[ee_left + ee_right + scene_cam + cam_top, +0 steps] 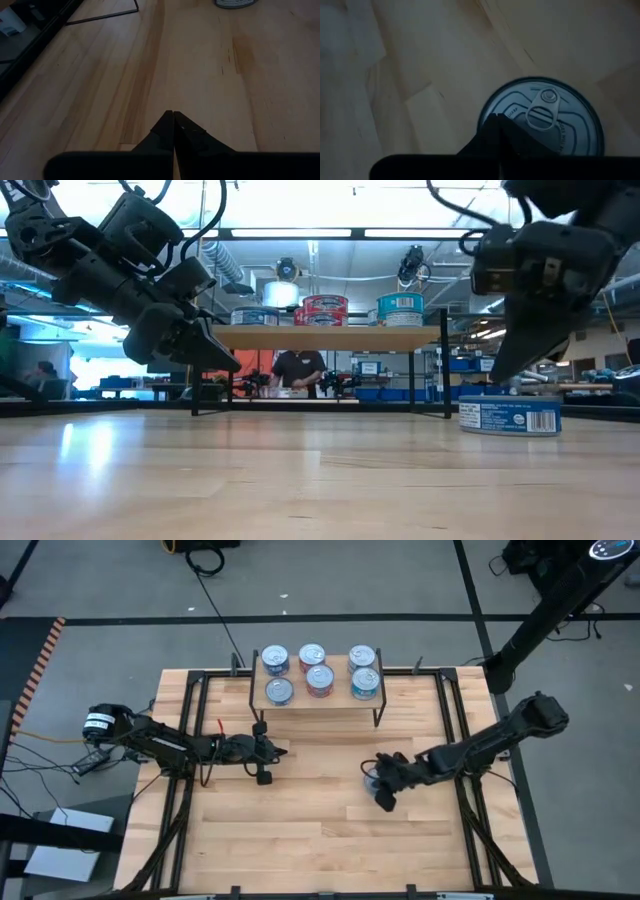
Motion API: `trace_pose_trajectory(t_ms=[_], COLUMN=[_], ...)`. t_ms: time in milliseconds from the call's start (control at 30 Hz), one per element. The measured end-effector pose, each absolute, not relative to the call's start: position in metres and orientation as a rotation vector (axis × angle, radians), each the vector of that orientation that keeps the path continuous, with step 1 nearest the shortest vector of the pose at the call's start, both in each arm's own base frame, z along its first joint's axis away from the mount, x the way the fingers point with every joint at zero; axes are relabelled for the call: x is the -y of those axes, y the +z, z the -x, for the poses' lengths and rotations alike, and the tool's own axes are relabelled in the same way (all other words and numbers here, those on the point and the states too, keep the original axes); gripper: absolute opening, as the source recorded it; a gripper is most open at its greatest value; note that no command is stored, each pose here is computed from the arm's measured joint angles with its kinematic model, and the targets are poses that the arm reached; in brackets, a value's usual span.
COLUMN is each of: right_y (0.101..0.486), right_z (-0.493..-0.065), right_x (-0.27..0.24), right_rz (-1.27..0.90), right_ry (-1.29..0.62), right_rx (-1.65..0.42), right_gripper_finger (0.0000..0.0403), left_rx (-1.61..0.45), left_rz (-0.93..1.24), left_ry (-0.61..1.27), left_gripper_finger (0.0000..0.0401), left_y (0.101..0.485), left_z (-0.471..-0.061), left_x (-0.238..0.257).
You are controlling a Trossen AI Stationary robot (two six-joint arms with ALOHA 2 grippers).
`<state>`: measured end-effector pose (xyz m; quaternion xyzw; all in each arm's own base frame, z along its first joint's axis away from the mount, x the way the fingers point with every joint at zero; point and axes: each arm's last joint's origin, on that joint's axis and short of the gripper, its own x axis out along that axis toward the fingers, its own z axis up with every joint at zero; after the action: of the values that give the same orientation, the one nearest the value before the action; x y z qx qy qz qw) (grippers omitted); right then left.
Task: Stack canned seafood by type on shelf
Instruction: Stack the blue tuna can on top of the blue tuna can on the shelf
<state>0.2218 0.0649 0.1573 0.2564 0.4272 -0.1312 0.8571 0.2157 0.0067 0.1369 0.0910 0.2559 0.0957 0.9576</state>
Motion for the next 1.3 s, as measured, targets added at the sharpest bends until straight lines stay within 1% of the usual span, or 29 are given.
trace_pose_trajectory(t_ms=[200, 400, 567, 700, 833, 1133, 1300], right_y=[0.161, 0.171, 0.181, 0.178, 0.170, 0.135, 0.127], right_z=[-0.217, -0.211, -0.206, -0.196, -0.193, -0.221, -0.232], right_x=[-0.070, -0.068, -0.071, -0.073, -0.073, -0.076, -0.076], right_rz=[-0.502, -0.418, -0.303, -0.287, -0.263, -0.165, -0.146], right_ry=[-0.288, -0.393, -0.373, -0.365, -0.399, -0.385, -0.393], right_rx=[-0.880, -1.024, -1.133, -1.249, -1.336, -1.328, -1.316], right_gripper_finger=[0.0001, 0.0001, 0.0001, 0.0001, 0.0001, 0.0001, 0.0001], left_rx=[-0.519, -0.516, -0.512, -0.516, -0.514, -0.510, -0.510], left_rz=[-0.182, -0.174, -0.170, -0.170, -0.170, -0.169, -0.169], left_ry=[0.195, 0.168, 0.154, 0.153, 0.153, 0.154, 0.154], left_gripper_finger=[0.0006, 0.0006, 0.0006, 0.0006, 0.0006, 0.0006, 0.0006], left_y=[0.137, 0.137, 0.137, 0.137, 0.137, 0.137, 0.137], left_z=[-0.216, -0.216, -0.216, -0.216, -0.216, -0.216, -0.216], left_x=[-0.007, -0.006, -0.005, -0.005, -0.005, -0.005, -0.005])
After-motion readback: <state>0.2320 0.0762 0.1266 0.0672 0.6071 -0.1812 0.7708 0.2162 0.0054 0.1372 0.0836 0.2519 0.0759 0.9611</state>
